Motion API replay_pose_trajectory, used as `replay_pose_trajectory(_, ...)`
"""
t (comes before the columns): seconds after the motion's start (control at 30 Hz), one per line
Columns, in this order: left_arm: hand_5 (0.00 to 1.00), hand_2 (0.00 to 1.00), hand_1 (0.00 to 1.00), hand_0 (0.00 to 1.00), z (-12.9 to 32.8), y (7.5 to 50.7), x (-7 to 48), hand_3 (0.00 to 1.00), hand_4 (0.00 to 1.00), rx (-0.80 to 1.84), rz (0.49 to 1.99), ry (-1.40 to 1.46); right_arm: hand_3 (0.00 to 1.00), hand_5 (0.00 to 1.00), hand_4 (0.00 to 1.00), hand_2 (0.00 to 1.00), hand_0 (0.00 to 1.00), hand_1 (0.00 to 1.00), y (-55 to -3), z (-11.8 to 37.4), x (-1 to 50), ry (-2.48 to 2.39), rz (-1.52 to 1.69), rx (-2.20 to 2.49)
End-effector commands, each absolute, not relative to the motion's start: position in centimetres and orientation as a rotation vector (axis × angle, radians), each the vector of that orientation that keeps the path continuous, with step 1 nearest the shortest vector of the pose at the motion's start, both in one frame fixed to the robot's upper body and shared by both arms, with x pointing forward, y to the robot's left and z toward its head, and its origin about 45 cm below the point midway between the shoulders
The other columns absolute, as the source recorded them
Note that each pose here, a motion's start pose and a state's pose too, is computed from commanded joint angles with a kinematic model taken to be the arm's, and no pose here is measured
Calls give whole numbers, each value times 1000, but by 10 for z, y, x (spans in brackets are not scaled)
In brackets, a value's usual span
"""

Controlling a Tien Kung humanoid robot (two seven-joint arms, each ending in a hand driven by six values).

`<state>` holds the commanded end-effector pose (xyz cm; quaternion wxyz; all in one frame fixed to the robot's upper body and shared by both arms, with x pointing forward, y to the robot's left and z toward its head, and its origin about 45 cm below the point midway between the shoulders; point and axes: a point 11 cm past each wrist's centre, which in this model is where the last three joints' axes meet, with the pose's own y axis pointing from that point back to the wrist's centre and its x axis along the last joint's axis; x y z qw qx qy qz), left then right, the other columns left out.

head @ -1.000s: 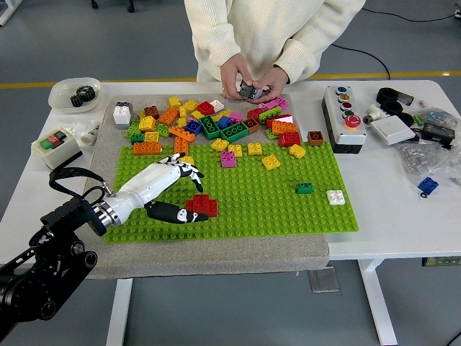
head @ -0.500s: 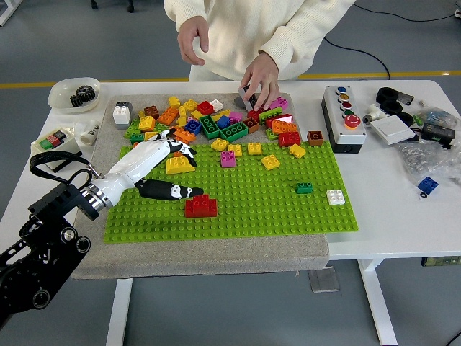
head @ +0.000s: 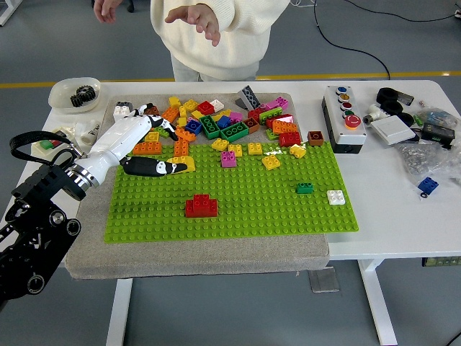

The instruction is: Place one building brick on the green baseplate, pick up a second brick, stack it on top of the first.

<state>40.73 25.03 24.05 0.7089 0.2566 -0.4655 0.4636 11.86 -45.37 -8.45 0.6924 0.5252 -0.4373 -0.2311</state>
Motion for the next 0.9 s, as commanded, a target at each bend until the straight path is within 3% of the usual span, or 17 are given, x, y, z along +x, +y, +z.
replay_pose_trajectory(0.67,458,688,686,943,244,253,408,582,998,575,1044,-1040,610,350,852,727,747,656,-454,-84,119,-970,-509,1172)
replay_pose_trajectory(0.87,460,692,688,944,250,257,410,598,998,571,1055,-1051,610,350,852,727,748,656,-455,-84,119,-973,-508,1171)
replay_pose_trajectory(0.9,467,706,705,948,253,258,411,639,998,569,1059,-1056,610,351,852,727,747,656,-455,-84,119,-973,-508,1171)
